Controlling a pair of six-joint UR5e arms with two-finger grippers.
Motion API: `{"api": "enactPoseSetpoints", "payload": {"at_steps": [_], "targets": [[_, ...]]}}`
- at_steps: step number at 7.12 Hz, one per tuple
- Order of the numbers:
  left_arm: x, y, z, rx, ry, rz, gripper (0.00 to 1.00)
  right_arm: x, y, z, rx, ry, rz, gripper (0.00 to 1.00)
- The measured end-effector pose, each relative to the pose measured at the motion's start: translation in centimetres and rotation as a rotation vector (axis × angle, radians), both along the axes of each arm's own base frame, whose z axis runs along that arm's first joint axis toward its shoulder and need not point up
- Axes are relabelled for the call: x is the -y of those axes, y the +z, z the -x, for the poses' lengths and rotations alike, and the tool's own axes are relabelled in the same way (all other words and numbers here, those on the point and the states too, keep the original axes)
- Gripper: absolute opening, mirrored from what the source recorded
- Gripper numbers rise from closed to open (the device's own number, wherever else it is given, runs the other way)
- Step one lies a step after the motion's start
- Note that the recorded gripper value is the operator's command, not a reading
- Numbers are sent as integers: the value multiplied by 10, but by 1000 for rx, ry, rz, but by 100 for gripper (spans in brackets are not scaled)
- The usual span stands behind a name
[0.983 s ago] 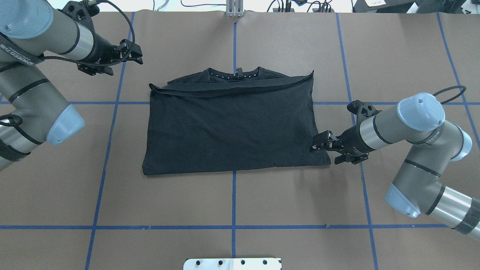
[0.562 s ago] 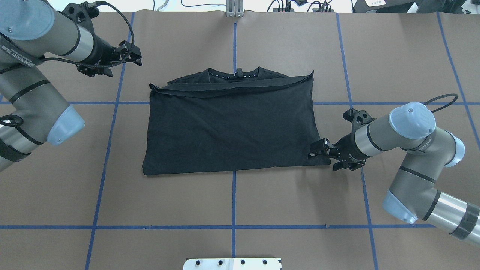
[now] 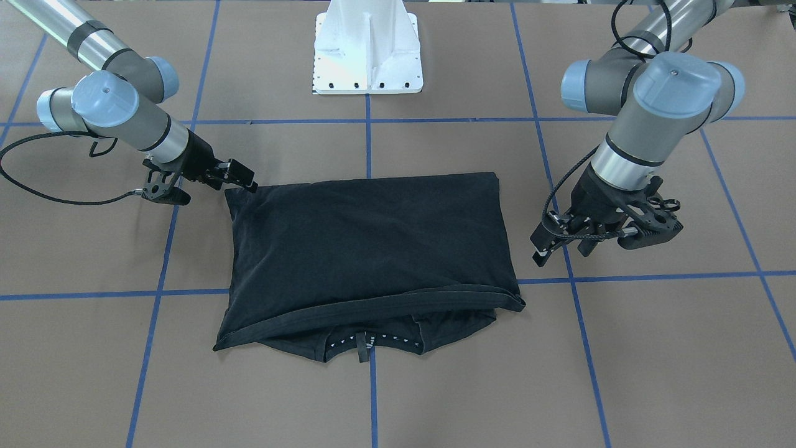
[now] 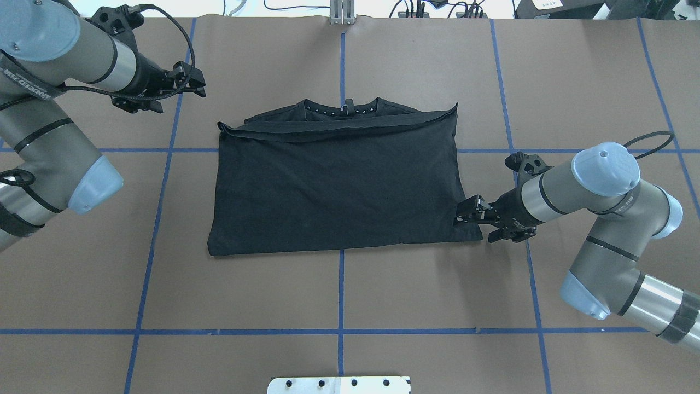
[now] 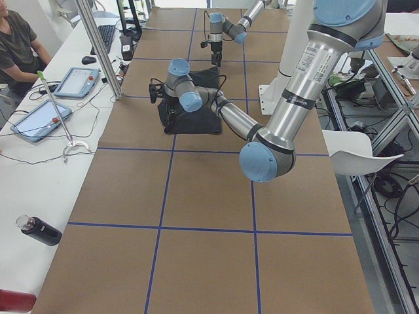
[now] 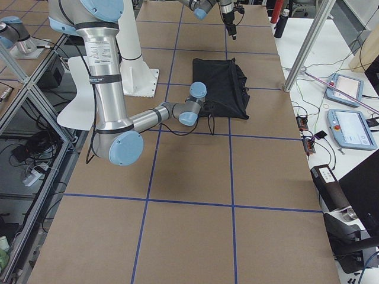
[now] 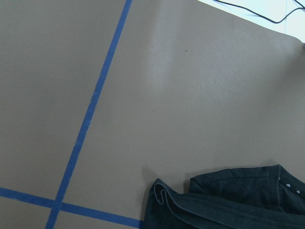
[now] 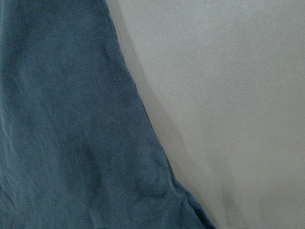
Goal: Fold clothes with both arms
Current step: 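Lower the right gripper and grasp the folded shirt's corner nearest it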
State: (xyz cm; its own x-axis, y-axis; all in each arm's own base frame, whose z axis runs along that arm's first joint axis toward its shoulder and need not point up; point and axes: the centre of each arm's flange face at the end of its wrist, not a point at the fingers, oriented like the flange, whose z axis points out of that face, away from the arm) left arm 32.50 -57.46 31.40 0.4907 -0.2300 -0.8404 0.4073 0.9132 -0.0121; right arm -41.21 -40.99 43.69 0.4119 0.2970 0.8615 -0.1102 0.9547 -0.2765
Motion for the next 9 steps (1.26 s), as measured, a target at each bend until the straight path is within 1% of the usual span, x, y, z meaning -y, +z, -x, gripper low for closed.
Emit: {"api": "enactPoseSetpoints", "payload": {"at_steps": [1, 2, 5, 6, 7, 8, 9], "targets": [[0, 0, 0, 1, -1, -1, 100, 0, 0, 2, -7, -1, 4, 87], [0, 1, 0, 1, -1, -1, 100, 0, -1, 5, -11, -3, 7, 78], [0, 2, 0, 3, -2, 0, 100, -1, -1, 7, -12, -7, 10, 66], [0, 2, 0, 3, -2, 1, 100, -1, -1, 7, -12, -7, 10, 52], [1, 3, 0, 4, -2, 1, 100, -1, -2, 7, -11, -8, 10, 23], [1, 4, -1, 5, -1, 2, 100, 0, -3, 7, -9, -7, 9, 0], [1, 4, -1, 6, -1, 3, 100, 2, -7, 7, -4, -5, 6, 0]]}}
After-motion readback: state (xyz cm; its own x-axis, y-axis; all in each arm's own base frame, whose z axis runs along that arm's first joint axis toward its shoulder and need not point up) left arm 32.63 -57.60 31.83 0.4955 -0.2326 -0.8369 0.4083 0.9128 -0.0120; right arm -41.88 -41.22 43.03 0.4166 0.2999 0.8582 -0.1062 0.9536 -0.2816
